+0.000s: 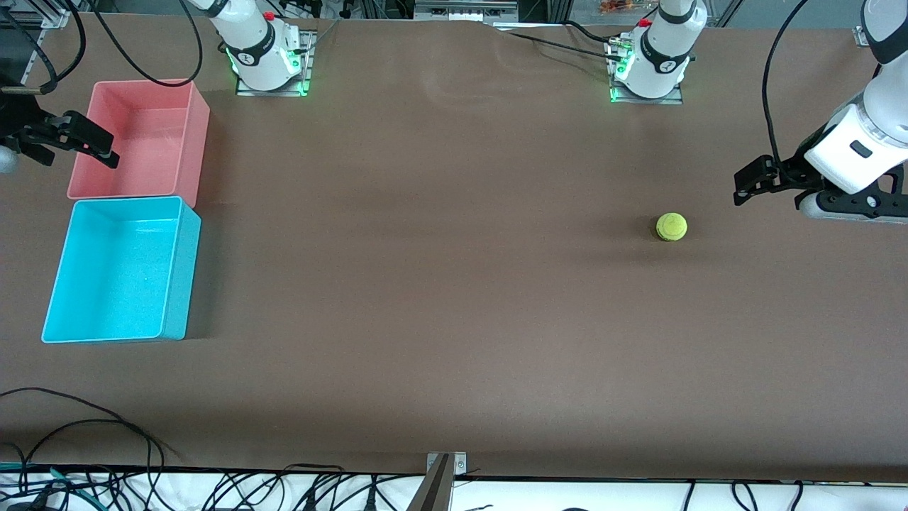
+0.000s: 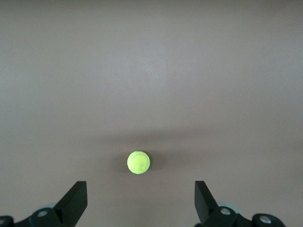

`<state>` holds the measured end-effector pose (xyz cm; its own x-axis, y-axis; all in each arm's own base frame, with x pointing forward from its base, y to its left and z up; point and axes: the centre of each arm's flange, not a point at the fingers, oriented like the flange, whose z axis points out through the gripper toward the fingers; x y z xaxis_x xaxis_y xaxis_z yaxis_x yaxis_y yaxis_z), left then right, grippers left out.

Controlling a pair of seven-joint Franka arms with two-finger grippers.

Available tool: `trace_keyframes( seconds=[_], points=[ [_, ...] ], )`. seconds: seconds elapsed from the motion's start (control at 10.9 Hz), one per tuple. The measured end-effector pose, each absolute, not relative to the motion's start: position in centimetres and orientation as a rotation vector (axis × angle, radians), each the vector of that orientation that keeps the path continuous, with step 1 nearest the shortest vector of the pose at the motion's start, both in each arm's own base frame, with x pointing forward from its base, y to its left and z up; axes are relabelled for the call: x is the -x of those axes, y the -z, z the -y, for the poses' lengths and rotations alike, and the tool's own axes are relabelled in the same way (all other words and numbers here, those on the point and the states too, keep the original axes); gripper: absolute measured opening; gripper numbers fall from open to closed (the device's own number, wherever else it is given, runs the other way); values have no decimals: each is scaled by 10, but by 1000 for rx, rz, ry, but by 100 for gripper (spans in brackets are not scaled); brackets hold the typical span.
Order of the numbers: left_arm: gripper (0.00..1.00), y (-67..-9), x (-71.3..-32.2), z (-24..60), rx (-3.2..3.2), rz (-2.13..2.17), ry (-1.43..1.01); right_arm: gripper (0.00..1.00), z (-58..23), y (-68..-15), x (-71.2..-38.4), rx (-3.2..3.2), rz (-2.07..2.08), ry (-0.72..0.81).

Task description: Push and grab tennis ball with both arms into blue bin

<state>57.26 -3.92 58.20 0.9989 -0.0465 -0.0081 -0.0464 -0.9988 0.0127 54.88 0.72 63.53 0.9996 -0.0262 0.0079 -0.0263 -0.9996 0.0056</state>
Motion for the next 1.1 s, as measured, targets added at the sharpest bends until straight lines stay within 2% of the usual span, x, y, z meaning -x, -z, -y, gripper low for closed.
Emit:
trace_keyframes(
  seconds=[0.09,0.18,0.27,0.37,0.82,1.1],
  points=[
    [96,-581,-572,35,-3121,58,28,100,-7,-635,-549,-3136,41,-12],
    [81,-580,-571,32,-3119,50,38,100,-7,-635,-549,-3136,41,-12],
    [78,-579,-570,32,-3119,50,58,100,-7,-635,-549,-3136,41,-11],
    [71,-577,-568,33,-3118,55,86,100,-8,-635,-549,-3136,40,-11],
    [1,-572,-565,32,-3111,147,144,100,-8,-633,-550,-3135,39,-5],
    [1,-565,-567,3,-3073,430,132,100,-8,-633,-550,-3135,38,-5]
  ],
)
